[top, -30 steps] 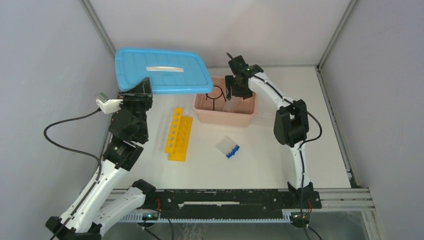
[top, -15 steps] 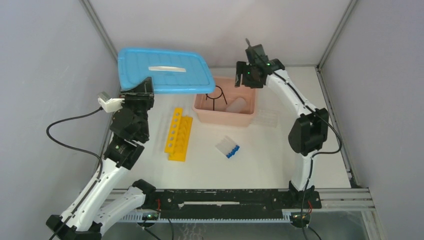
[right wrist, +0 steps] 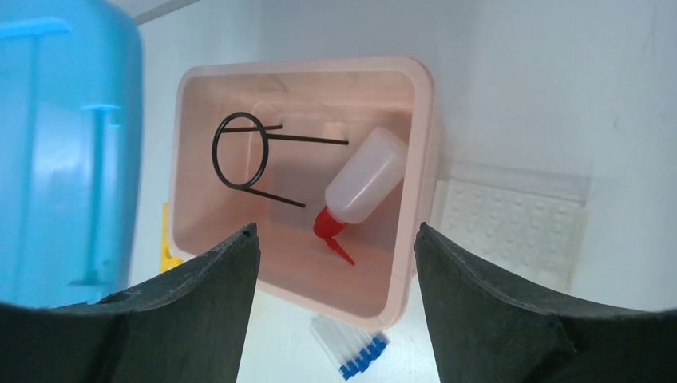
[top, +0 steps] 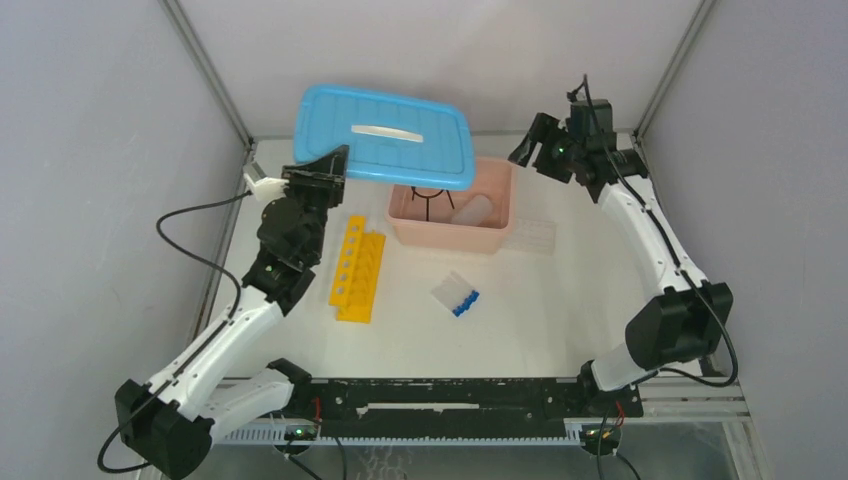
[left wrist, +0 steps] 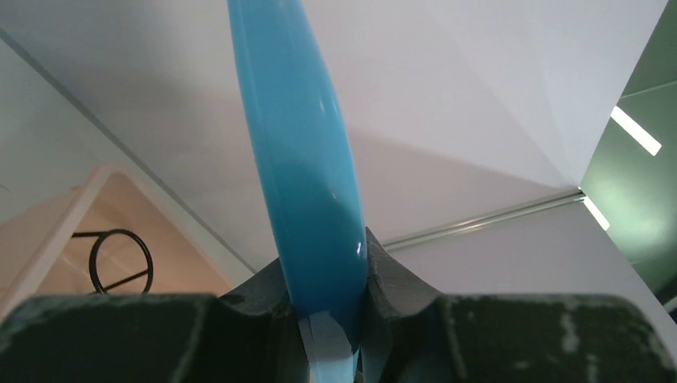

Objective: Organize the chemistry lab equipment
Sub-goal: Place the chemistry item in the storage box, then close the lid of the storage box.

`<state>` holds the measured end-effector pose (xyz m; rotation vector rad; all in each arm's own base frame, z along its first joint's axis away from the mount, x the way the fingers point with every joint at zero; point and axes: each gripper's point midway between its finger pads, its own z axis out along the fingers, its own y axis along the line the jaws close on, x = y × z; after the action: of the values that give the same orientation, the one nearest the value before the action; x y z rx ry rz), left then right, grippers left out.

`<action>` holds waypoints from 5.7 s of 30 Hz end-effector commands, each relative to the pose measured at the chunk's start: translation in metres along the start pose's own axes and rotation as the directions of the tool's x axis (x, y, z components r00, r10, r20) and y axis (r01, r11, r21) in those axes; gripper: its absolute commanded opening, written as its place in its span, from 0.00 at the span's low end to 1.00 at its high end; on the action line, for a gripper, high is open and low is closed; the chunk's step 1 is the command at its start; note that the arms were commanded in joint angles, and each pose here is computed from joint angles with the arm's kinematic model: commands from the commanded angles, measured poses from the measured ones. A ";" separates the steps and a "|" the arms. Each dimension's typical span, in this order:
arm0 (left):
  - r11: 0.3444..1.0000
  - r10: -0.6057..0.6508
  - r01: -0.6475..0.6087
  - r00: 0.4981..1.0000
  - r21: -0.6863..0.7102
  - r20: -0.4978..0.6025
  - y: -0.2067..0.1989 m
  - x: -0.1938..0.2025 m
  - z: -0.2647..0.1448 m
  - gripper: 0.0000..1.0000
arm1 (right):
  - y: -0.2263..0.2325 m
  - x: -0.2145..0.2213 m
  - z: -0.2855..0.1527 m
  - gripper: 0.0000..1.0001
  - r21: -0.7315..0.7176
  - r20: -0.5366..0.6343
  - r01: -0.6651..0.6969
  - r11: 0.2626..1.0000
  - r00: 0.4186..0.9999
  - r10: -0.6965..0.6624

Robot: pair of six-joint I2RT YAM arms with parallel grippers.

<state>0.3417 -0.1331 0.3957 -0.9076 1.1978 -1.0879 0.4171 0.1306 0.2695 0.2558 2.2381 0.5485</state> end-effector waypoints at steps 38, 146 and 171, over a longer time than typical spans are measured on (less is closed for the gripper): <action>0.955 -0.266 0.285 0.946 0.084 -0.188 0.007 0.084 0.028 0.00 | 0.049 0.019 -0.019 0.76 -0.578 -0.190 -0.432 0.693 0.896 0.400; 0.993 -0.034 0.007 0.974 -0.121 -0.224 0.142 0.075 0.025 0.66 | -0.018 0.044 0.027 0.41 -0.491 -0.195 -0.560 0.667 0.817 0.543; 0.992 -0.037 0.010 0.975 -0.127 -0.217 0.145 0.072 0.025 0.66 | -0.036 0.061 0.031 0.49 -0.319 -0.150 -0.439 0.840 0.899 0.412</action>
<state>0.3841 -0.1662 0.2111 -0.9740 1.5256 -1.1255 0.3972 0.1323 0.1747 0.6690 2.1248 1.2788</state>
